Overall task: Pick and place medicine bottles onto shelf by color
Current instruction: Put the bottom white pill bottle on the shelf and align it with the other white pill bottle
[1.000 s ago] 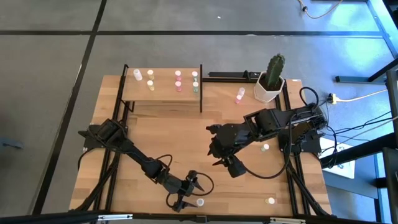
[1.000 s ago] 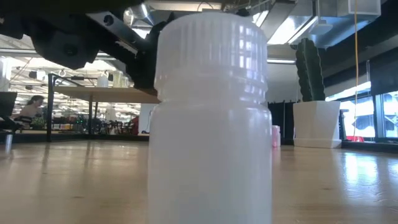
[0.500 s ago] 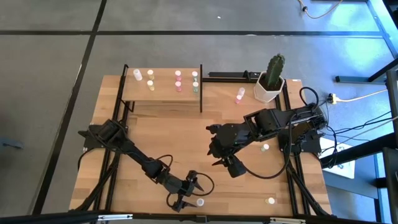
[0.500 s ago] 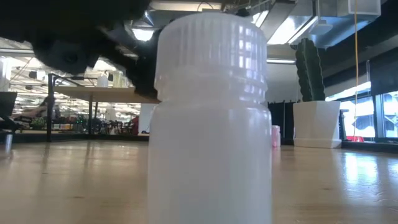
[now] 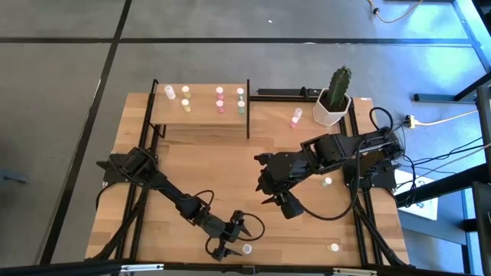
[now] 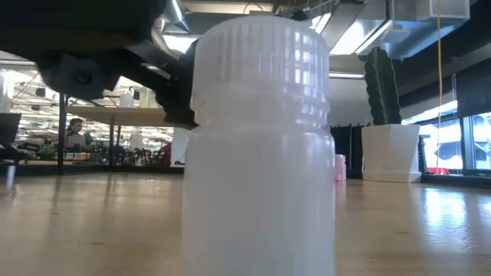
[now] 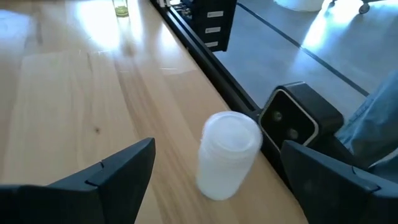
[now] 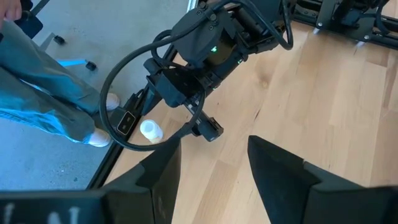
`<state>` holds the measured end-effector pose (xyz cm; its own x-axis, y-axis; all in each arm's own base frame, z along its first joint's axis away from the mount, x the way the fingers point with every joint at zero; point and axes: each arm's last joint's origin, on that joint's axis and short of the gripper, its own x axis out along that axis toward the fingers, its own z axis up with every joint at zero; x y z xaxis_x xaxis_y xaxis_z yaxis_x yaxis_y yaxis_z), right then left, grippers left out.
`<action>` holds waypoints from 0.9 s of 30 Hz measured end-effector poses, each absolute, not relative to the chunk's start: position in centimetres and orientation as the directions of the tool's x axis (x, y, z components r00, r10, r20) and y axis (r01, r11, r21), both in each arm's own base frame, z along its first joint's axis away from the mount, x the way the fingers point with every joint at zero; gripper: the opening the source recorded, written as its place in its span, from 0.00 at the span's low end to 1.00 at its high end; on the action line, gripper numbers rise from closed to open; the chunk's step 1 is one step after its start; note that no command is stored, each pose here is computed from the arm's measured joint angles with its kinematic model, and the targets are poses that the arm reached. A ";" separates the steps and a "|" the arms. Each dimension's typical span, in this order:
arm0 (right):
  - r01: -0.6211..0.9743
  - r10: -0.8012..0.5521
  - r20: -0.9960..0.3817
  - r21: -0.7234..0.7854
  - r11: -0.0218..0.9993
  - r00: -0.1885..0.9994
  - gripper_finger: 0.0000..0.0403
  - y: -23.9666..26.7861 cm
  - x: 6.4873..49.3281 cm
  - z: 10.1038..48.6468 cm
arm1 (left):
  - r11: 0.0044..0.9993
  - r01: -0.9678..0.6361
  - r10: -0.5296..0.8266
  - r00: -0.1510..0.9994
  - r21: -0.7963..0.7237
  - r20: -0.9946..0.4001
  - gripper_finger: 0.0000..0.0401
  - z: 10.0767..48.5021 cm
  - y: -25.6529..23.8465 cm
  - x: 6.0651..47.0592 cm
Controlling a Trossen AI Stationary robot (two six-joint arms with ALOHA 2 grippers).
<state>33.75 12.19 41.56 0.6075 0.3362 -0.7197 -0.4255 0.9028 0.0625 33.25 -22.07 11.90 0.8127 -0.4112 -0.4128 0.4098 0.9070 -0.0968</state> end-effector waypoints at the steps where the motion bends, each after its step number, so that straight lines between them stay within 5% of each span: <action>1: -0.426 0.336 -0.720 0.063 0.903 0.607 0.47 12.2 33.7 41.6 | 0.909 0.407 -0.408 0.815 -0.095 -0.411 0.85 11.9 -22.0 33.3; 27: -0.427 0.341 -0.706 0.060 0.902 0.621 0.47 12.2 33.9 41.7 | 0.892 0.411 -0.451 0.790 -0.187 -0.417 0.85 11.1 -22.5 34.9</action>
